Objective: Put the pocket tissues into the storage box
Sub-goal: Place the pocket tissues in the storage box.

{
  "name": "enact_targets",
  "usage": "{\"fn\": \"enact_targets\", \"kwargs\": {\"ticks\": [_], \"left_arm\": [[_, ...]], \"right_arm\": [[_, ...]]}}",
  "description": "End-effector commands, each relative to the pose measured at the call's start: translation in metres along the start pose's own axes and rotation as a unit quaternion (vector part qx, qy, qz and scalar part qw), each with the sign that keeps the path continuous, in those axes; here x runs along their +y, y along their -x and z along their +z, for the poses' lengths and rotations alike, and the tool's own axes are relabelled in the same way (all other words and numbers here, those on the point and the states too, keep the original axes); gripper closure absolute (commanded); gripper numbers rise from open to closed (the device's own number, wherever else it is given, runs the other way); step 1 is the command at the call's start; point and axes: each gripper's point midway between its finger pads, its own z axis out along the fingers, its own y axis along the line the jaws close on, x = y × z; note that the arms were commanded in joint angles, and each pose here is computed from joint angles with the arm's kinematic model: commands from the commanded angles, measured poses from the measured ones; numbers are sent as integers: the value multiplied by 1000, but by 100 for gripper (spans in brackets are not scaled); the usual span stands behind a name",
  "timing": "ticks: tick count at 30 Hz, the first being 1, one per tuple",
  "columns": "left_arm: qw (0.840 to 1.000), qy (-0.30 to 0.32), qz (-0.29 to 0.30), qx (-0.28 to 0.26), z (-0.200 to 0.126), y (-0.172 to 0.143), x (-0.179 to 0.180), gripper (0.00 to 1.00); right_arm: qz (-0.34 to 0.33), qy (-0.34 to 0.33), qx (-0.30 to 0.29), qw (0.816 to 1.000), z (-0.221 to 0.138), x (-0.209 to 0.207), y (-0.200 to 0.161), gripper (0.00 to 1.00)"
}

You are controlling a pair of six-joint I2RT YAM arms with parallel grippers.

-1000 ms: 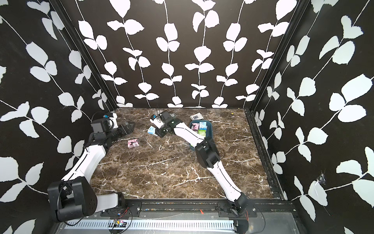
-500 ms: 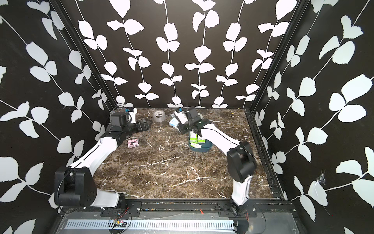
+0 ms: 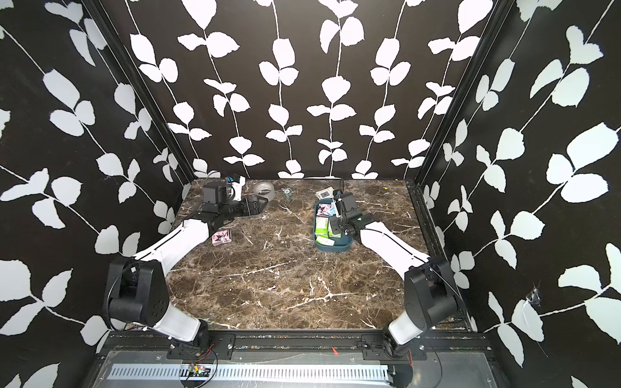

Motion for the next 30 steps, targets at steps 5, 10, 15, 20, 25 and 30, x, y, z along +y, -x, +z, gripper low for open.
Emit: {"fn": "enact_targets", "kwargs": {"ticks": [5, 10, 15, 20, 25, 30], "left_arm": [[999, -1, 32, -17, -7, 12, -7, 1], [1000, -3, 25, -12, -2, 7, -5, 1], [1000, -5, 23, -13, -1, 8, -5, 1], [1000, -4, 24, -9, 1, 6, -3, 1], [1000, -5, 24, -8, 1, 4, -3, 1], [1000, 0, 30, -7, 1, 3, -2, 1]], "right_arm": [[29, -34, 38, 998, 6, -13, -31, 78], [39, -2, 47, 998, -2, 1, -50, 78], [28, 7, 60, 998, -14, 12, -65, 78], [35, 23, 78, 996, -10, 21, -77, 77], [50, 29, 108, 992, 1, 28, -84, 77], [60, 38, 131, 989, 10, 34, -89, 76]]}}
